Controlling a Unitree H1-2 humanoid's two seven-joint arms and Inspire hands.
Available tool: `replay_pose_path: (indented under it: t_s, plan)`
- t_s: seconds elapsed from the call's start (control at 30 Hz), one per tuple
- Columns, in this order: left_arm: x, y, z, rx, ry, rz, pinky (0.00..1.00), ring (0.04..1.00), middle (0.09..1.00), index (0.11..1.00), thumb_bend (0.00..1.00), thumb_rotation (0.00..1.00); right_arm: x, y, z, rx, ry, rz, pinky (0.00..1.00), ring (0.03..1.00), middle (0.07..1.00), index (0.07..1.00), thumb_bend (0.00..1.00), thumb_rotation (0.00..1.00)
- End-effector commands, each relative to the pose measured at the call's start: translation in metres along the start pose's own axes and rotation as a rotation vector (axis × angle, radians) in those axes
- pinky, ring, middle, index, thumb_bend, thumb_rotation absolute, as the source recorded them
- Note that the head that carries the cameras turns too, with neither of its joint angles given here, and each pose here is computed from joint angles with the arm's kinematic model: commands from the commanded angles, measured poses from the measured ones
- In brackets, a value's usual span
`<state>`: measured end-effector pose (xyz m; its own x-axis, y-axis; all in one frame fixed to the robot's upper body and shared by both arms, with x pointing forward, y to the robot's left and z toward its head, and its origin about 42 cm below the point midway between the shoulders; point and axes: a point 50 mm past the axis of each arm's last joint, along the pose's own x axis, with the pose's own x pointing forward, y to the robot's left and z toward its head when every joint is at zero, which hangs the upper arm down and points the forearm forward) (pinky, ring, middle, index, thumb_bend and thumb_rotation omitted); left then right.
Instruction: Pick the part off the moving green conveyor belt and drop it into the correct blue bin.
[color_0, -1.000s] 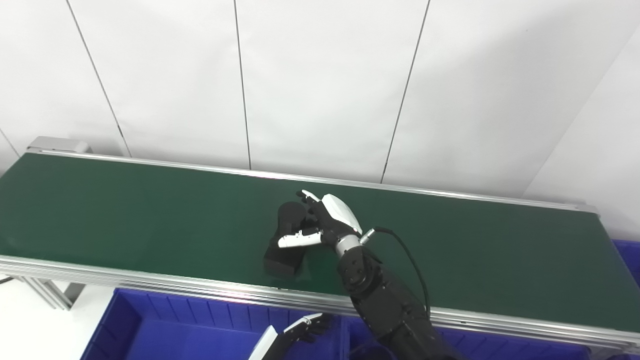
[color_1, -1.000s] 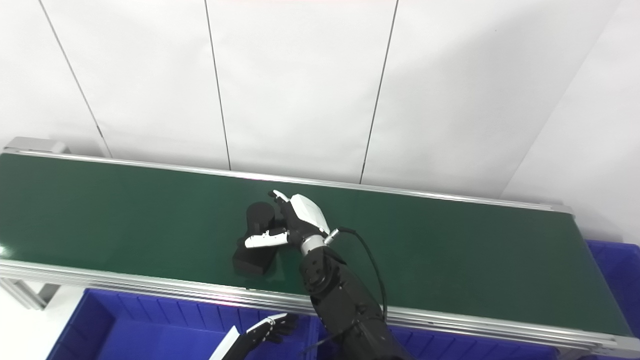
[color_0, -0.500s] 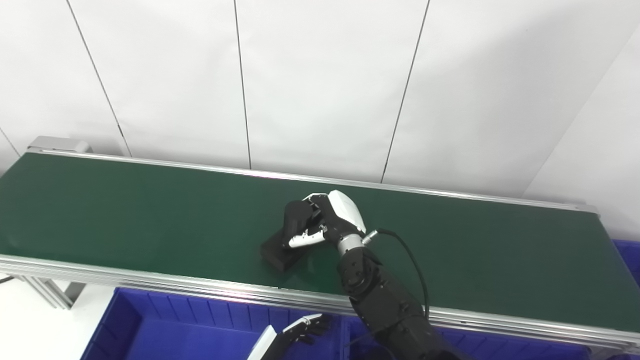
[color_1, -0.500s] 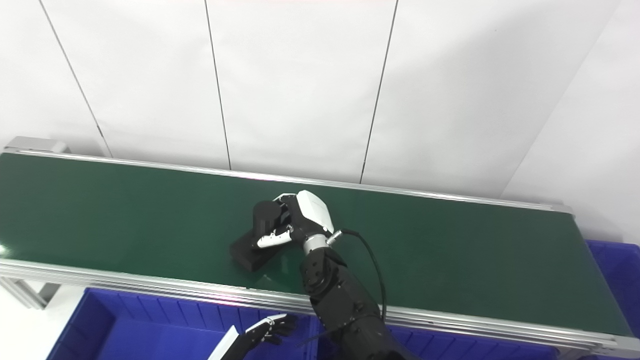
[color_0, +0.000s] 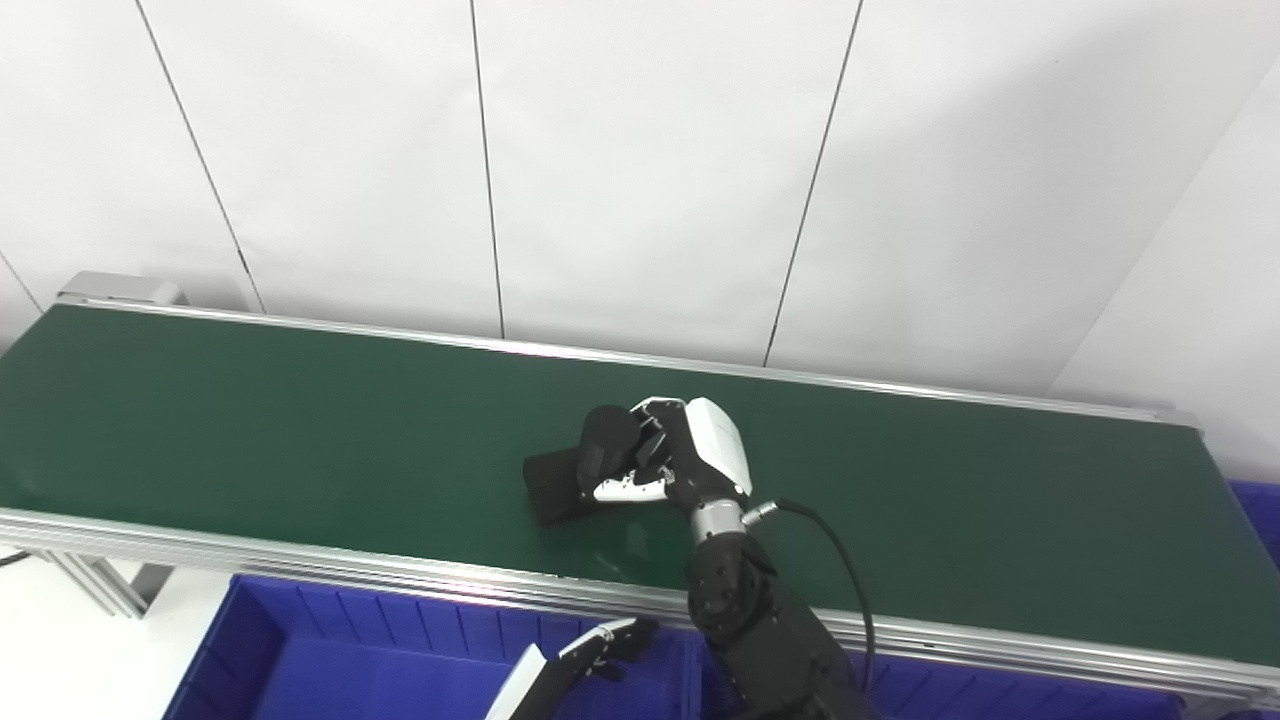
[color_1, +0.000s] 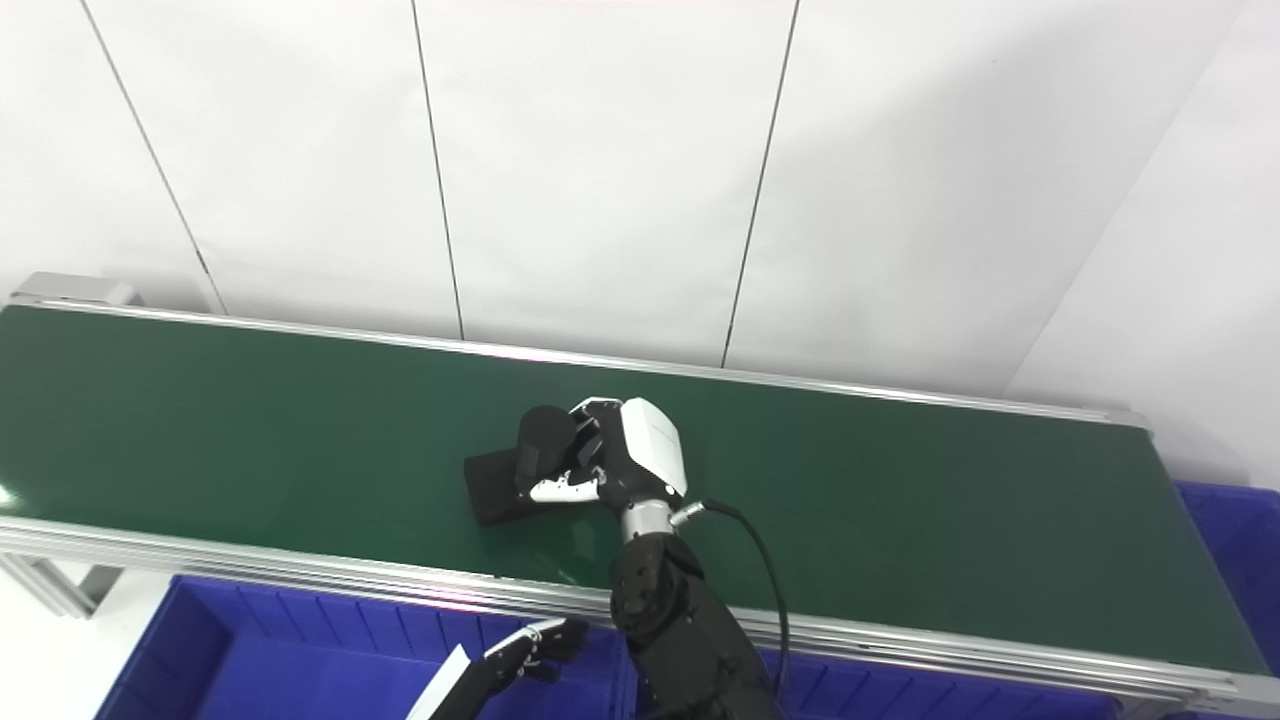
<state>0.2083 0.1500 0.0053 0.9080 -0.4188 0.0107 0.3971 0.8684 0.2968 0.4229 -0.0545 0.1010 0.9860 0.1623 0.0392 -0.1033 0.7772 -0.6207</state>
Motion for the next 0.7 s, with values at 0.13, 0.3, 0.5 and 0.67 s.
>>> replay_pose_path:
  t_s: [0.13,0.3,0.5,0.67]
  plan:
    - [0.003,0.008,0.012,-0.044,-0.067,0.023,0.76,0.811,0.826,0.830,0.77,0.40,-0.011,-0.033,0.024,0.086,-0.141,-0.143,0.38,0.453,0.455,0.531,0.51,0.00]
    - [0.000,0.011,0.012,-0.040,-0.065,0.021,0.78,0.817,0.828,0.836,0.75,0.41,-0.039,-0.053,0.026,0.146,-0.181,-0.224,0.39,0.456,0.453,0.534,0.51,0.00]
    - [-0.005,0.015,0.012,-0.049,-0.060,0.026,0.78,0.817,0.827,0.831,0.75,0.41,-0.066,-0.071,0.026,0.209,-0.187,-0.292,0.41,0.475,0.466,0.531,0.51,0.00]
    - [-0.010,0.021,0.014,-0.073,-0.060,0.036,0.77,0.809,0.822,0.827,0.76,0.40,-0.093,-0.084,0.023,0.214,-0.183,-0.330,0.34,0.420,0.456,0.527,0.51,0.00]
